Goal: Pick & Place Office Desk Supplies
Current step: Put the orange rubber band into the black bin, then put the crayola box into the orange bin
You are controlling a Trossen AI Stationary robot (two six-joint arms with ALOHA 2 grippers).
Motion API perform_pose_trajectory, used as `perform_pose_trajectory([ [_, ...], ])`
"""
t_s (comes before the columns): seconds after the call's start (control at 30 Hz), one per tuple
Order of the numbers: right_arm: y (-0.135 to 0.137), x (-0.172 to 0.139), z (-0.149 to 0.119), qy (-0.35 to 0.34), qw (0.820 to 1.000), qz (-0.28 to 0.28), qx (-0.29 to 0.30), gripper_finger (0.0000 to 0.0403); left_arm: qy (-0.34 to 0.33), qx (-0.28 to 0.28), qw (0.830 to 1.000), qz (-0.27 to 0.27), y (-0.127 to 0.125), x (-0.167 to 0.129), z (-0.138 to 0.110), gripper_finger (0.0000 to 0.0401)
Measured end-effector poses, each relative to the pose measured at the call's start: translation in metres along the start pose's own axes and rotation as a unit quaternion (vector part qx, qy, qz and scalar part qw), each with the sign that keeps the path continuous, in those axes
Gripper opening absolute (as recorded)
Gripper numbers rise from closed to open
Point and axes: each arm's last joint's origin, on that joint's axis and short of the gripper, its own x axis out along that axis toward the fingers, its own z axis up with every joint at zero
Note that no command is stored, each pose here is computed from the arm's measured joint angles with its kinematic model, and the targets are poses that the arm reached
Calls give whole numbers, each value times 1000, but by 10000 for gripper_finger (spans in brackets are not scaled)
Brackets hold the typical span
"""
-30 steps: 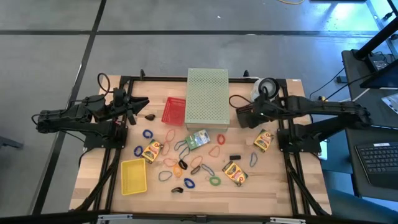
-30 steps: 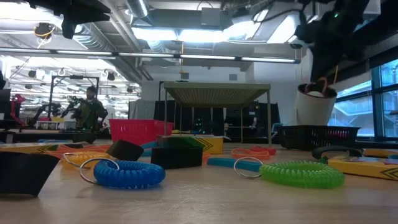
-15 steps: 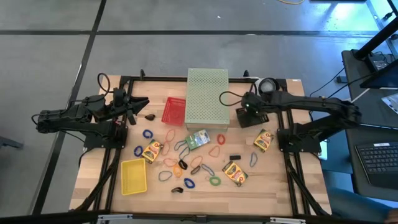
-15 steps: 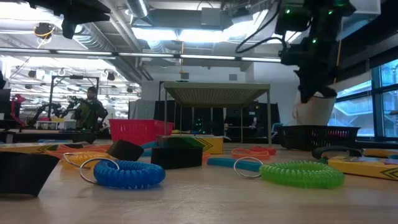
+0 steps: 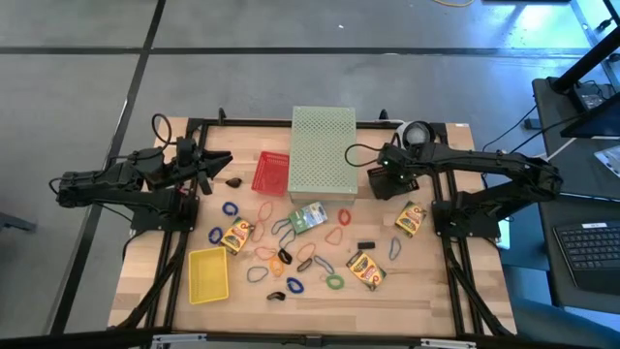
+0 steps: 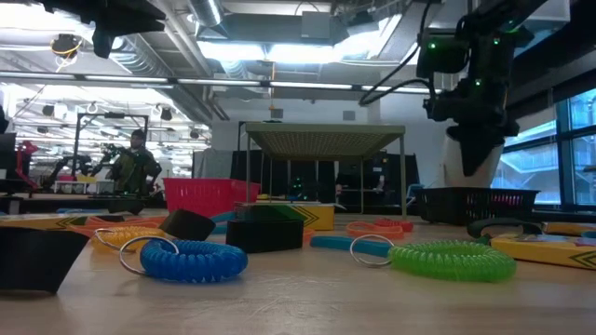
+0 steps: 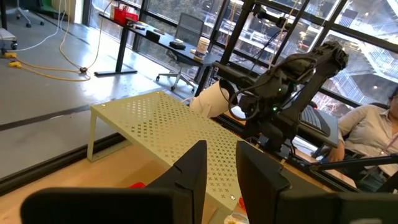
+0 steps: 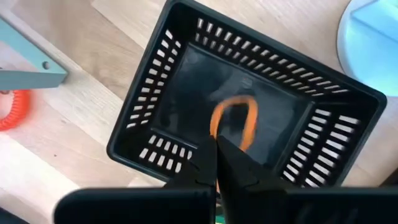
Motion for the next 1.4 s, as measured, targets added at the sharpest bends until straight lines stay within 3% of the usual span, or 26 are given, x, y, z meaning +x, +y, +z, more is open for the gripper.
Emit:
perform_pose_trajectory([
  [0.17, 0, 0, 1, -4, 1000, -3, -6, 8, 0, 0, 1000, 0, 0, 0, 0, 79],
  [0.4, -3, 0, 2, -6, 1000, -11, -3, 51, 0, 0, 1000, 1, 0, 0, 0, 79],
  [0.77, -9, 1, 5, -3, 1000, -10, -16, 166, 0, 0, 1000, 1, 0, 0, 0, 79],
  [0.93, -12, 1, 6, 3, 1000, 0, 11, 206, -1, 0, 1000, 2, 0, 0, 0, 79],
  [1.07, -13, 1, 7, 36, 996, 67, 49, 214, -1, 0, 1000, 2, 0, 0, 0, 79],
  [1.2, -17, 2, 4, 35, 997, 19, 60, 202, -1, -1, 1000, 2, 0, 0, 0, 79],
  [1.4, -15, 1, 5, 28, 998, 27, 47, 174, 0, -8, 1000, 1, 0, 0, 0, 79],
])
